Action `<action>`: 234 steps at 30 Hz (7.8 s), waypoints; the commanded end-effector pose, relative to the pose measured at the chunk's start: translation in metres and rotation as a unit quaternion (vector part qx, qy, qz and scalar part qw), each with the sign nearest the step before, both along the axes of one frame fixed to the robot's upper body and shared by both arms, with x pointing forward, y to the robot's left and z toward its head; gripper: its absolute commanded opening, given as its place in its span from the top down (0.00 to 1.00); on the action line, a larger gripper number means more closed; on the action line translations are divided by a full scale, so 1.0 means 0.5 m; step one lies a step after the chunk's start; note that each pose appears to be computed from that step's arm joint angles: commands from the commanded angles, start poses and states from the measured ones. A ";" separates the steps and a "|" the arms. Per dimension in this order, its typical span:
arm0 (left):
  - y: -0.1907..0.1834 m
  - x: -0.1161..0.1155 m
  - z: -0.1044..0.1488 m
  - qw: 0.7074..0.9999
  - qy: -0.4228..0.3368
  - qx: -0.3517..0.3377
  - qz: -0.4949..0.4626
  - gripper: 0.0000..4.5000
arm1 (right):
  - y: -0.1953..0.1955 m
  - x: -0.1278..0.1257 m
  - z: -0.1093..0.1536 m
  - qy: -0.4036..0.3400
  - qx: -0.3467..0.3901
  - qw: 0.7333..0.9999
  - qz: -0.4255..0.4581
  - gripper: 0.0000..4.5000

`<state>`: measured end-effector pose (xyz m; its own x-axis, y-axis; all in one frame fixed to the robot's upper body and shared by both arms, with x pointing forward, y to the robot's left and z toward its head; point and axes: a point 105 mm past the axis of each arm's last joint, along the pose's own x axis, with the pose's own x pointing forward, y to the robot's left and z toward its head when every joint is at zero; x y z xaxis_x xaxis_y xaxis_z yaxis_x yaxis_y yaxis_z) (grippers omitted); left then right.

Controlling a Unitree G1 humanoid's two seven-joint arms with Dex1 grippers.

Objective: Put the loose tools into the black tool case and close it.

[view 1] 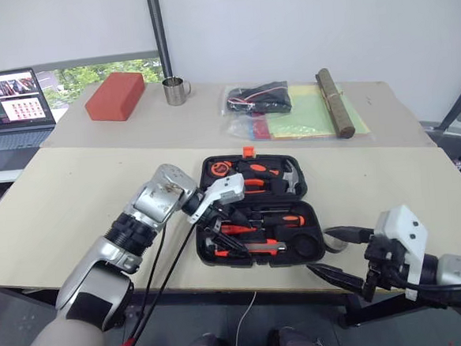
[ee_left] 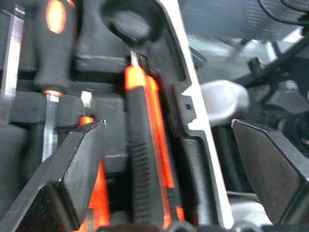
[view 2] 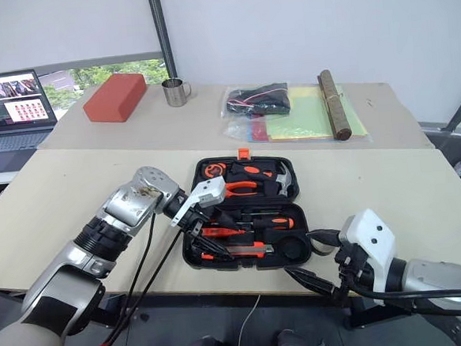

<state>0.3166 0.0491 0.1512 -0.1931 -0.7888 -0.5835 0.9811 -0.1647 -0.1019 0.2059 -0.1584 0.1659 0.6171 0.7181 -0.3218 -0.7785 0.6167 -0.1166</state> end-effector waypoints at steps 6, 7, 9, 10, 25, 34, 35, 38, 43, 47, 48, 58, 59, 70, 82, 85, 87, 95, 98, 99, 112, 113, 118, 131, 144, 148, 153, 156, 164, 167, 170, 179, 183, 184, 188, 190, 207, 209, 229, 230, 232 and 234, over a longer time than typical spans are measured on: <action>0.031 0.013 0.032 0.996 -0.078 -0.012 -0.031 0.79 | 0.003 0.007 0.014 -0.016 0.003 1.000 0.012 0.00; 0.031 0.009 0.029 0.997 -0.074 -0.010 -0.035 0.86 | 0.004 0.007 0.014 -0.016 0.003 1.000 0.013 0.00; 0.032 0.003 0.018 0.996 -0.075 0.004 -0.041 0.99 | 0.006 0.008 0.014 -0.016 0.003 1.000 0.015 0.00; 0.033 0.002 0.010 0.996 -0.079 0.015 -0.043 0.99 | 0.007 0.008 0.015 -0.017 0.003 1.000 0.015 0.00; 0.038 0.012 -0.043 0.989 -0.124 0.049 -0.069 0.99 | 0.004 0.007 0.014 -0.014 0.011 1.000 0.008 0.00; 0.014 0.007 0.047 0.991 -0.100 -0.046 -0.075 0.99 | 0.004 0.004 0.008 -0.010 0.008 1.000 0.010 0.00; 0.015 0.004 0.046 0.991 -0.099 -0.045 -0.078 0.99 | 0.004 0.004 0.008 -0.010 0.007 1.000 0.011 0.00; 0.018 -0.003 0.017 0.991 -0.099 -0.022 -0.092 0.99 | 0.006 0.004 0.007 -0.010 0.007 1.000 0.012 0.00; 0.027 -0.011 -0.044 0.986 -0.112 0.033 -0.116 0.99 | 0.004 0.004 0.007 -0.010 0.006 1.000 0.010 0.00; 0.036 0.013 -0.077 0.979 -0.153 0.075 -0.111 0.99 | 0.005 0.005 0.008 -0.010 0.007 1.000 0.009 0.00; 0.038 0.016 -0.080 0.978 -0.155 0.078 -0.111 0.99 | 0.005 0.005 0.008 -0.010 0.008 1.000 0.009 0.00; 0.026 -0.004 -0.045 0.988 -0.116 -0.011 -0.105 0.94 | -0.010 -0.001 -0.003 0.002 0.003 1.000 -0.010 0.00; 0.023 -0.006 -0.027 0.990 -0.102 -0.037 -0.095 0.88 | -0.019 -0.002 -0.004 0.006 0.001 1.000 -0.018 0.00; 0.082 -0.036 0.107 0.983 -0.054 -0.172 -0.037 0.05 | -0.146 0.002 -0.047 0.041 -0.089 0.992 -0.077 0.00; 0.090 -0.049 0.075 0.986 -0.103 -0.126 -0.039 0.00 | -0.116 0.104 -0.132 0.025 -0.179 0.984 0.000 0.06; 0.092 -0.050 0.074 0.986 -0.105 -0.123 -0.034 0.00 | -0.109 0.114 -0.143 0.031 -0.190 0.981 0.018 0.24; 0.094 -0.048 0.072 0.986 -0.110 -0.120 -0.028 0.00 | -0.105 0.120 -0.144 0.033 -0.194 0.980 0.024 0.40; 0.098 -0.050 0.066 0.987 -0.113 -0.115 -0.024 0.00 | -0.108 0.103 -0.079 0.017 -0.186 0.982 0.031 0.99; 0.098 -0.050 0.063 0.987 -0.115 -0.114 -0.023 0.00 | -0.074 0.082 -0.020 0.013 -0.130 0.990 0.060 0.99; 0.097 -0.050 0.061 0.987 -0.116 -0.113 -0.024 0.00 | -0.054 0.075 -0.001 0.009 -0.109 0.991 0.079 0.99; 0.092 -0.055 0.066 0.986 -0.124 -0.109 -0.026 0.00 | 0.002 0.092 -0.073 0.054 -0.188 0.975 0.106 0.99; 0.091 -0.055 0.066 0.986 -0.125 -0.109 -0.025 0.00 | -0.001 0.092 -0.078 0.056 -0.192 0.974 0.105 0.91; 0.092 -0.056 0.066 0.986 -0.125 -0.109 -0.022 0.00 | 0.016 0.082 -0.069 0.051 -0.166 0.977 0.123 0.54; 0.208 0.012 0.074 0.965 -0.129 -0.127 0.190 0.16 | -0.078 0.143 0.013 0.025 -0.042 0.999 -0.014 0.63; 0.215 0.044 -0.043 0.962 -0.106 -0.084 0.236 0.99 | -0.099 0.248 -0.082 -0.022 -0.142 0.990 0.010 1.00; 0.178 0.019 -0.050 0.977 -0.086 -0.074 0.178 0.99 | -0.044 0.223 -0.087 -0.007 -0.137 0.985 0.105 1.00; 0.183 -0.027 -0.062 0.990 -0.050 -0.047 0.126 0.99 | -0.012 0.163 -0.096 0.021 -0.133 0.974 0.183 1.00; 0.194 -0.036 -0.074 0.991 -0.046 -0.034 0.125 0.99 | -0.010 0.147 -0.102 0.024 -0.128 0.975 0.181 1.00; 0.231 -0.045 -0.088 0.988 -0.047 -0.012 0.147 0.99 | -0.070 0.142 -0.126 0.029 -0.156 0.982 0.105 1.00; 0.271 -0.014 -0.088 0.977 -0.061 0.006 0.203 1.00 | -0.107 0.141 -0.116 0.041 -0.160 0.984 0.067 0.94; 0.310 0.039 -0.065 0.955 -0.048 -0.012 0.292 0.84 | -0.142 0.165 -0.081 0.050 -0.125 0.991 0.008 0.76; 0.242 0.156 0.009 0.888 0.104 -0.110 0.433 0.11 | -0.102 0.318 -0.012 0.086 0.024 0.989 -0.115 0.13; 0.214 0.178 -0.007 0.874 0.125 -0.106 0.458 0.11 | -0.076 0.359 -0.024 0.114 0.040 0.982 -0.143 0.13; 0.206 0.184 -0.012 0.870 0.127 -0.104 0.465 0.11 | -0.068 0.370 -0.029 0.120 0.044 0.980 -0.151 0.13; 0.194 0.194 -0.023 0.863 0.129 -0.103 0.478 0.26 | -0.059 0.400 -0.044 0.131 0.042 0.974 -0.180 0.24; 0.192 0.195 -0.025 0.860 0.134 -0.107 0.480 0.44 | -0.056 0.408 -0.047 0.132 0.041 0.973 -0.186 0.38; 0.182 0.182 0.000 0.874 0.132 -0.153 0.443 1.00 | -0.018 0.402 0.004 0.084 0.078 0.982 -0.152 0.99; 0.174 0.187 0.027 0.880 0.100 -0.185 0.426 1.00 | -0.008 0.403 0.039 0.038 0.086 0.986 -0.136 0.99; 0.176 0.139 0.082 0.868 -0.262 -0.253 0.336 1.00 | 0.010 0.297 0.090 -0.331 -0.045 0.937 -0.100 0.99; 0.179 0.132 0.078 0.867 -0.263 -0.254 0.339 1.00 | 0.011 0.284 0.079 -0.341 -0.054 0.934 -0.094 0.99; 0.185 0.116 0.072 0.862 -0.251 -0.262 0.353 1.00 | 0.010 0.256 0.062 -0.354 -0.064 0.929 -0.084 0.99; 0.190 0.099 0.067 0.860 -0.238 -0.267 0.363 1.00 | 0.010 0.230 0.051 -0.363 -0.072 0.926 -0.072 0.99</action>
<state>0.3749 0.1529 0.1781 0.6540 -0.7565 0.0074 0.7310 0.6344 0.2512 0.3376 -0.1744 0.1825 0.8606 0.4996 0.0993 -0.3487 0.7200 -0.6001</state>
